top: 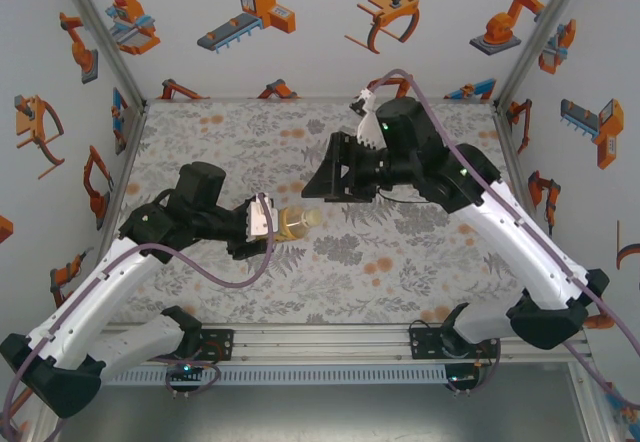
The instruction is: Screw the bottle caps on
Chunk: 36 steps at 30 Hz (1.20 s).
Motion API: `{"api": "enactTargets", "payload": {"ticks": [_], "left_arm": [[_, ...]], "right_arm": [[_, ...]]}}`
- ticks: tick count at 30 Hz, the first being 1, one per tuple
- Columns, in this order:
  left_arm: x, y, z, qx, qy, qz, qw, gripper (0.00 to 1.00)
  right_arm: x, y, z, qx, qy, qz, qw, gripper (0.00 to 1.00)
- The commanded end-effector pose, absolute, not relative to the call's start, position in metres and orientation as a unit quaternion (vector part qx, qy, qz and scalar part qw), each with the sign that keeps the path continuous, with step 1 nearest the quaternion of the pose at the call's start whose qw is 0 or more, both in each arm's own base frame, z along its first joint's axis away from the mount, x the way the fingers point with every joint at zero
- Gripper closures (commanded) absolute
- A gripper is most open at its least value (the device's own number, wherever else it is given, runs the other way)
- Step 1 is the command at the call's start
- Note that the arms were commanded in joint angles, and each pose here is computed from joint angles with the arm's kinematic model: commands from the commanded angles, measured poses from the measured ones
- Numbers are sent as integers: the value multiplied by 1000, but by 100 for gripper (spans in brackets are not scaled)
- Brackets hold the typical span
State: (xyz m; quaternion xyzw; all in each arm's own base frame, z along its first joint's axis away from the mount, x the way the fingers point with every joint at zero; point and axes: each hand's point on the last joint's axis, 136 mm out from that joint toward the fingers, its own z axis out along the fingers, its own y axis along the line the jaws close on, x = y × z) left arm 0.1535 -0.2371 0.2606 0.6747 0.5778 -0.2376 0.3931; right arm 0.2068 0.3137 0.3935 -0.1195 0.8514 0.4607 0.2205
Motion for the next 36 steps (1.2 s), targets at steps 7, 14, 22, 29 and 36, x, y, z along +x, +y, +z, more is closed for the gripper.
{"api": "enactTargets", "payload": {"ticks": [7,14,22,29,36], "left_arm": [[148,-240,268,675,564,-252,402,100],[147,-240,272,670,567,-257,404,100],[147,-239,276,668,568,-253,408,100],[147,-240,278,668,567,-255,408,100],[148,-241,281,669,565,-255,410,100]], "right_arm": [[184,302,442,-426,693,391,430,48],[150,311,422,-635,546,308,452,48],[120,325,402,-747,430,244,445,41],[117,332,407,-746,413,243,462,47],[115,337,405,-747,407,249,463,54]]}}
